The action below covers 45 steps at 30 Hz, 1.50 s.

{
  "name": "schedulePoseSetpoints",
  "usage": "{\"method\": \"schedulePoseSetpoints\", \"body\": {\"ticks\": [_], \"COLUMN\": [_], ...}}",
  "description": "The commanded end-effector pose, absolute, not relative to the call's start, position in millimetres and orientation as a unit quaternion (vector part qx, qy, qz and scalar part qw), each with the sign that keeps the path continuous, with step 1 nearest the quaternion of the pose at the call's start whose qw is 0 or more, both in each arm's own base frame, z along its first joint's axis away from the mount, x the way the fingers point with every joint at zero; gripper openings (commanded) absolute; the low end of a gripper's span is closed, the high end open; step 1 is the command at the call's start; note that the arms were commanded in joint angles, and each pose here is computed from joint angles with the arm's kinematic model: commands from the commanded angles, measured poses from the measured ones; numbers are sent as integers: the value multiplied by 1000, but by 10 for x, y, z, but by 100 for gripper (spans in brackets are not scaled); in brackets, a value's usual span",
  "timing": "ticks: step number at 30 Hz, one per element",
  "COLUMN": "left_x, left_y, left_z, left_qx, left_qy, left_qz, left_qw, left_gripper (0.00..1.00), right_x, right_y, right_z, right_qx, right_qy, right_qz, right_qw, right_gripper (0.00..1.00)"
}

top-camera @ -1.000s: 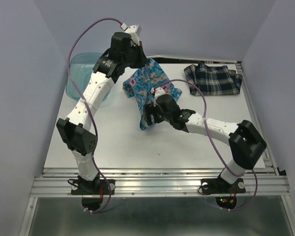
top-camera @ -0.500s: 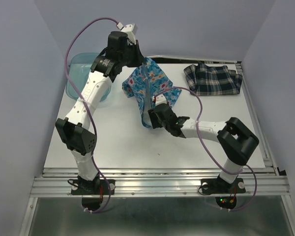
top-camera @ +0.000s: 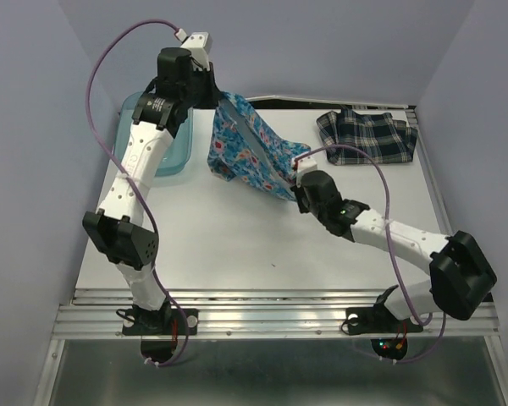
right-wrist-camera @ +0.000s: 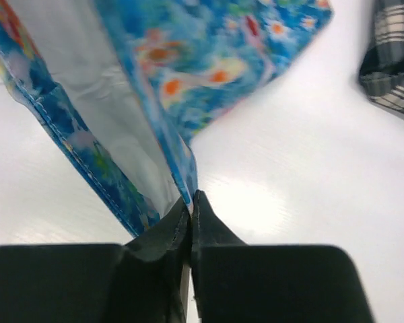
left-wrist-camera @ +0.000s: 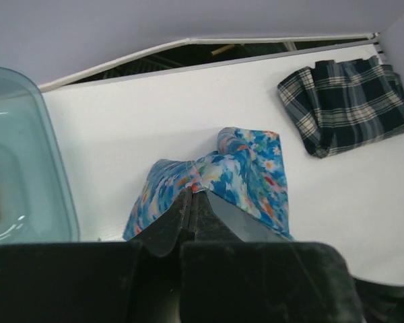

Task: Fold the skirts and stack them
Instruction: Flatten the skirt out

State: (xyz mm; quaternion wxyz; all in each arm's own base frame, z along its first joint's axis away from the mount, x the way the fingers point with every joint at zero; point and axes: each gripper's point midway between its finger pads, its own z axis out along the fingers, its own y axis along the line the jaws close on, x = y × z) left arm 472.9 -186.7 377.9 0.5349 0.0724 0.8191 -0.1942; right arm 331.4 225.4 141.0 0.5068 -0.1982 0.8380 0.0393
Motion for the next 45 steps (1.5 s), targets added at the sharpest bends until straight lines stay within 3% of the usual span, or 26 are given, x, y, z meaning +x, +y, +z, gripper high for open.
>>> {"method": "schedulePoseSetpoints", "body": {"ticks": [1, 12, 18, 23, 28, 33, 45], "left_x": [4402, 3782, 3512, 3700, 3953, 3899, 3705], "left_y": [-1515, -1079, -1073, -961, -678, -712, -756], "left_z": [4374, 3667, 3500, 3616, 4488, 5038, 4640], "left_qx": [135, 359, 399, 345, 190, 179, 207], "left_qy": [765, 761, 754, 758, 706, 667, 703], "left_qz": [-119, 38, 28, 61, 85, 72, 50], "left_qw": [618, 540, 521, 551, 677, 719, 679], "left_gripper": [0, 0, 0, 0, 0, 0, 0], "right_x": [3417, 3753, 3974, 4375, 4872, 5011, 4602], "right_y": [1766, 861, 673, 594, 448, 457, 426], "right_z": [1467, 3194, 3814, 3810, 4315, 4715, 4426], "right_qx": [-234, -266, -233, -228, -182, -173, -216], "right_qy": [852, 773, 751, 758, 735, 707, 730], "right_qz": [9, -105, -143, -164, -172, -183, -178], "right_qw": [468, 566, 601, 589, 630, 661, 624], "right_gripper": [1, 1, 1, 1, 1, 1, 1]}}
